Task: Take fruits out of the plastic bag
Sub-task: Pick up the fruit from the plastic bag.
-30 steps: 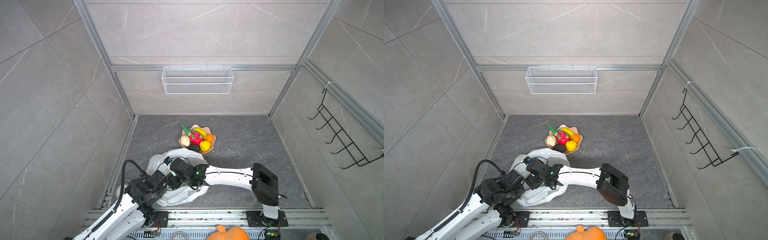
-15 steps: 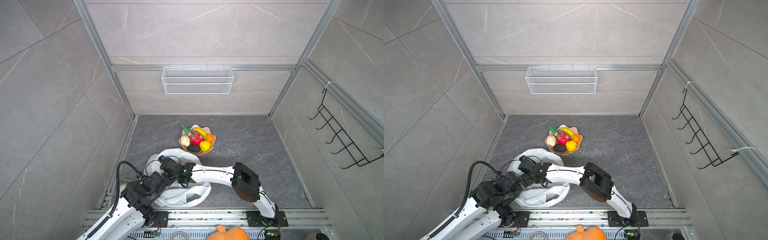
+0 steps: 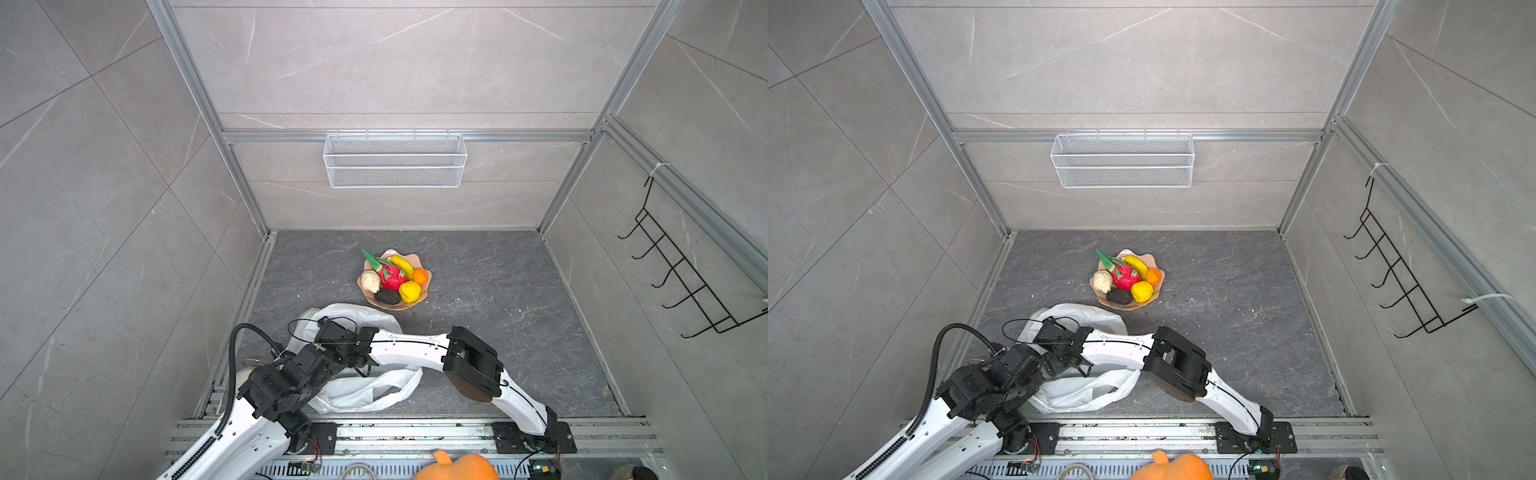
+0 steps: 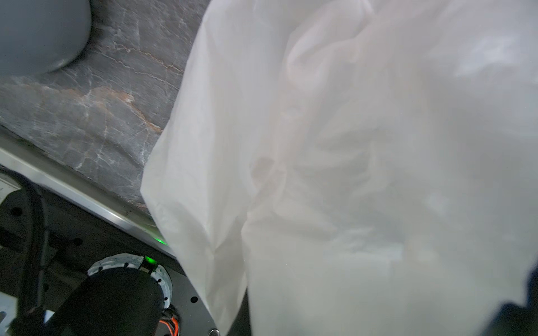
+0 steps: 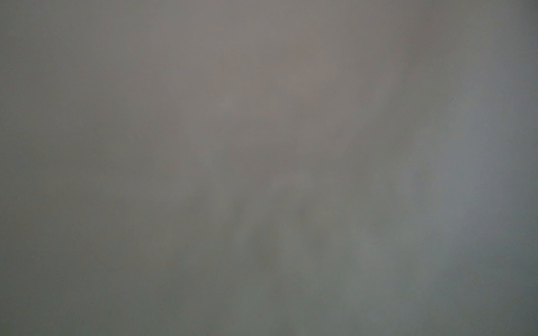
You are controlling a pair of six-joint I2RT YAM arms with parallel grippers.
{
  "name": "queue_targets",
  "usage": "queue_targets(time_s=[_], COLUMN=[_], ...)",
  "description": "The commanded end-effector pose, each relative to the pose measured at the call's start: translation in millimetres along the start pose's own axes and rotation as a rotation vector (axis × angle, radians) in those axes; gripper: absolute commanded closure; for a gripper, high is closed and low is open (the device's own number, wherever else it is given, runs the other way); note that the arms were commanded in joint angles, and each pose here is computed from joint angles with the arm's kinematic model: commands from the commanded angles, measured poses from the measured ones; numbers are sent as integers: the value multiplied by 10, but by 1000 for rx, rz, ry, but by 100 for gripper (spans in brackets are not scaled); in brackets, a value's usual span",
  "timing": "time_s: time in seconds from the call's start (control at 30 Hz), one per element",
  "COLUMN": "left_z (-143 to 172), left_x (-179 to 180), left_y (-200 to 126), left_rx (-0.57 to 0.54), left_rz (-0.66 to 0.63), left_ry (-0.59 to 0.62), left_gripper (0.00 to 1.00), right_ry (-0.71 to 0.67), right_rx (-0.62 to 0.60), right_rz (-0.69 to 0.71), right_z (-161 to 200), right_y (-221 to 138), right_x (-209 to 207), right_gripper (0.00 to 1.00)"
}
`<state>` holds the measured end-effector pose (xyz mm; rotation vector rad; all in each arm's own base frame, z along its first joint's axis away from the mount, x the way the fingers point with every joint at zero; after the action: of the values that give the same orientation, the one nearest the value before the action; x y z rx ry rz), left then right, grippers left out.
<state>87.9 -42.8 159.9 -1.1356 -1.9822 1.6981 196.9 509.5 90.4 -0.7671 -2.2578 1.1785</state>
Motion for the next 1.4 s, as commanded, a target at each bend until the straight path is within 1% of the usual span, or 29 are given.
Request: queue_targets(time_s=[0.0, 0.1, 0.2, 0.3, 0.57, 0.83, 0.9, 1.03, 1.13, 1.2, 1.37], left_z=[-28, -23, -29, -31, -53, -63, -66, -77, -78, -75, -58], left_x=[89, 91, 86, 82, 57, -22, -42, -85, -100, -107, -107], left_y=[-27, -23, -26, -24, -33, -8, -11, -23, -14, -5, 24], left_rx=[-30, -26, -30, -32, -51, -59, -60, -65, -67, -64, -55], left_rz=[-45, -46, -49, -50, -34, -7, 2, 24, 22, 20, 22], left_ry=[0, 3, 5, 5, 3, 4, 5, 10, 20, 21, 28], left_gripper=[100, 100, 100, 100, 100, 100, 100, 100, 100, 100, 100], right_ry=[30, 18, 14, 27, 28, 22, 9, 3, 12, 8, -8], right_rx=[15, -60, -130, -161, -223, -254, -247, -206, -202, -224, -296], right_rz=[16, 7, -25, -65, -114, -165, -159, -151, -148, -138, 6], right_z=[22, -105, -248, -326, -295, -126, -49, 176, 294, 294, 122], right_y=[-20, -328, -670, -876, -1279, -1792, -1926, -2003, -2130, -2283, -2616], right_x=[-72, -88, -103, -148, -201, -246, -283, -354, -404, -430, -726], right_gripper=[29, 38, 41, 42, 44, 45, 46, 47, 48, 48, 47])
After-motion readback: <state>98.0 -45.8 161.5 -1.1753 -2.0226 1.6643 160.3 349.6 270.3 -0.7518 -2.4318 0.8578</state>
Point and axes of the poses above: each gripper's point midway between its finger pads, its own y axis out along the fingers, its own x axis along the line the jaws close on, z = x × y, the point moved 7 cm from there along -y, back along the fingers, and after that the axes turned 5 degrees about -y, right-handed, at the moved point
